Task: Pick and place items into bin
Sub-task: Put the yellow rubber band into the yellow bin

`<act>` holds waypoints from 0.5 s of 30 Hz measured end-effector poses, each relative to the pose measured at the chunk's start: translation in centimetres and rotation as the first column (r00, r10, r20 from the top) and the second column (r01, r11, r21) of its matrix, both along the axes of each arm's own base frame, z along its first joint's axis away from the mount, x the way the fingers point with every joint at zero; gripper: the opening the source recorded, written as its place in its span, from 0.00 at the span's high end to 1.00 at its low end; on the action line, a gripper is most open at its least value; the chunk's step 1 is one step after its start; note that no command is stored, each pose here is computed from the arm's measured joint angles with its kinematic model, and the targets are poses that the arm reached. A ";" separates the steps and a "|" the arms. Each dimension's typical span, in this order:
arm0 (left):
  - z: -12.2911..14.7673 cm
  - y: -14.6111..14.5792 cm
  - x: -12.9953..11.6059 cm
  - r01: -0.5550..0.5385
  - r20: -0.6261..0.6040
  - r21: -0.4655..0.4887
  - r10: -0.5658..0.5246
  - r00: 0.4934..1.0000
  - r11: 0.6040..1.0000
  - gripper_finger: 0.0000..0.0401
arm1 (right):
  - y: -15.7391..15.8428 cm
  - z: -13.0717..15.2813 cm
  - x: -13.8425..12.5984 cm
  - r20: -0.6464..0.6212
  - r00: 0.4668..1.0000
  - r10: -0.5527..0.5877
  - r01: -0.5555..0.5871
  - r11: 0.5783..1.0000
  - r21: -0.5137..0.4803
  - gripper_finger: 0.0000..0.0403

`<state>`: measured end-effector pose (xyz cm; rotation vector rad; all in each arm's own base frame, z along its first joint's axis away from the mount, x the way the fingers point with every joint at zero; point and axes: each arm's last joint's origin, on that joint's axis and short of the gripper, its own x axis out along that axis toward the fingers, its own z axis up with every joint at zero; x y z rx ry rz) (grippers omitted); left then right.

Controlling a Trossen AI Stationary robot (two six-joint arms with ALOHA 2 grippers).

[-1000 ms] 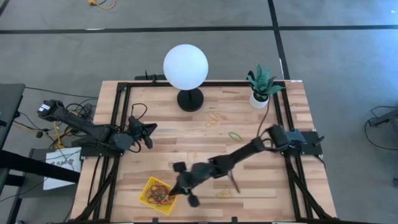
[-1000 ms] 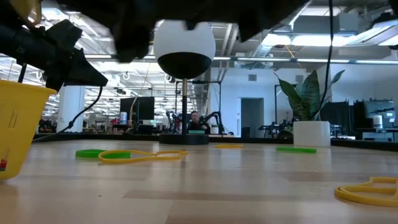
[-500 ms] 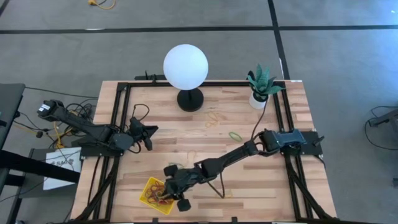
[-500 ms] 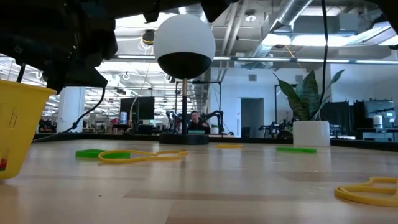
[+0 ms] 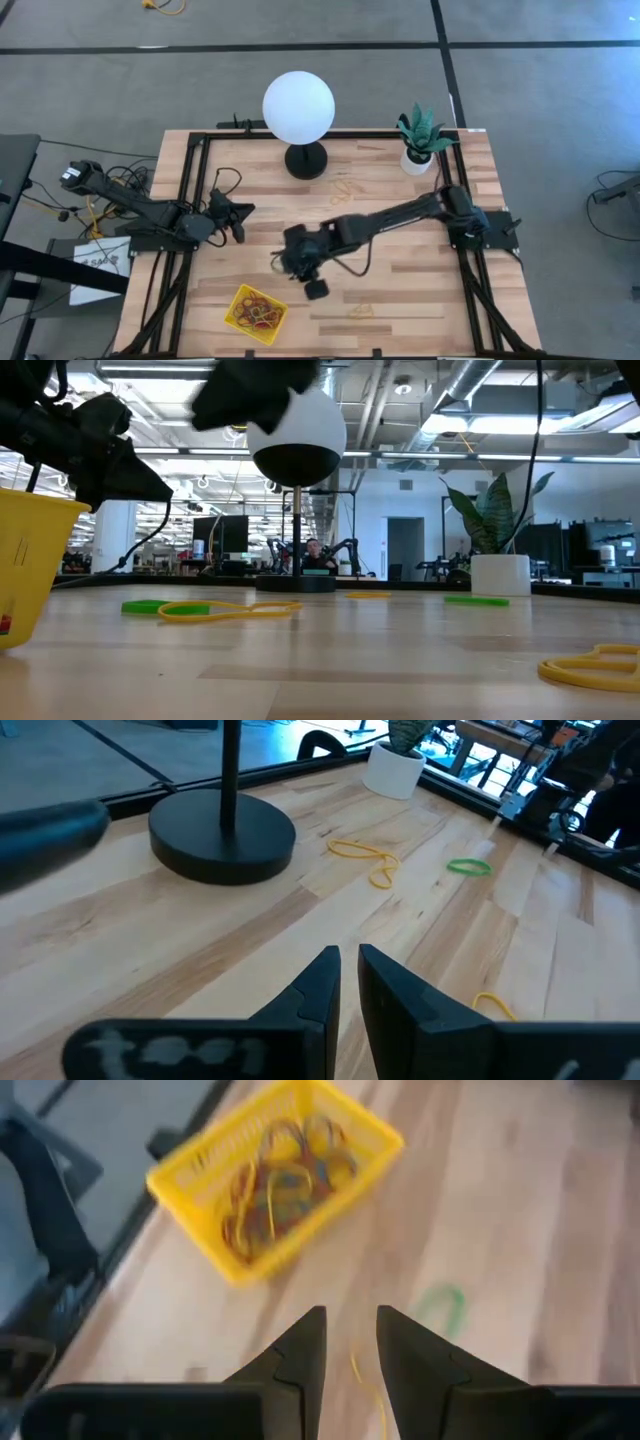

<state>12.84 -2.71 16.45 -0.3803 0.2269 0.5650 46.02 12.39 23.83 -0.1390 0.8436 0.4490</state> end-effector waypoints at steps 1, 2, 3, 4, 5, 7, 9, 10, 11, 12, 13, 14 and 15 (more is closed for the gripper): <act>0.0 0.0 0.0 0.010 -0.003 -0.004 -0.010 1.000 1.000 0.93 | -0.6 0.0 -0.7 -0.018 1.000 -0.010 0.010 1.000 -0.005 0.78; 0.0 -0.1 0.0 0.021 -0.006 -0.009 -0.021 1.000 1.000 0.93 | -1.2 -0.2 -1.4 -0.040 0.999 -0.020 0.020 1.000 -0.008 0.78; -0.1 -0.1 0.0 0.033 -0.010 -0.014 -0.033 0.999 0.999 0.93 | -1.8 -0.5 -2.3 -0.059 0.998 -0.031 0.030 0.999 -0.012 0.78; -0.1 -0.1 0.0 0.049 -0.015 -0.022 -0.049 0.999 0.999 0.93 | -2.3 -0.9 -3.2 -0.067 0.997 -0.046 0.045 0.999 -0.024 0.78; -0.1 -0.2 0.0 0.063 -0.021 -0.028 -0.064 0.998 0.998 0.93 | -2.8 -1.4 -4.2 -0.066 0.995 -0.075 0.073 0.996 -0.044 0.78; -0.2 -0.2 0.0 0.084 -0.028 -0.038 -0.085 0.996 0.996 0.93 | -4.0 -2.2 -6.5 -0.048 0.984 -0.169 0.165 0.982 -0.090 0.78; -0.3 -0.2 0.0 0.087 -0.036 -0.037 -0.088 0.995 0.996 0.93 | -5.3 -3.0 -8.9 -0.016 0.957 -0.288 0.284 0.950 -0.129 0.78; -0.3 -0.2 0.0 0.085 -0.040 -0.037 -0.086 0.995 0.996 0.93 | -6.0 -3.2 -10.1 0.003 0.938 -0.348 0.344 0.928 -0.142 0.78; -0.4 -0.2 0.0 0.081 -0.043 -0.039 -0.082 0.996 0.996 0.93 | -6.7 -3.4 -11.4 0.020 0.917 -0.398 0.396 0.905 -0.155 0.78; -0.4 -0.2 -0.1 0.078 -0.046 -0.043 -0.080 0.996 0.996 0.93 | -7.4 -3.6 -12.5 0.046 0.895 -0.444 0.445 0.879 -0.169 0.78; -0.5 -0.2 -0.1 0.076 -0.050 -0.046 -0.078 0.996 0.996 0.93 | -8.0 -3.6 -13.5 0.082 0.868 -0.490 0.496 0.851 -0.171 0.78; -0.5 -0.2 -0.1 0.073 -0.055 -0.050 -0.075 0.996 0.996 0.93 | -8.7 -3.7 -14.4 0.122 0.836 -0.535 0.549 0.821 -0.158 0.78; -0.6 -0.1 -0.2 0.069 -0.061 -0.054 -0.072 0.996 0.996 0.93 | -9.2 -3.6 -15.1 0.165 0.800 -0.576 0.597 0.793 -0.126 0.78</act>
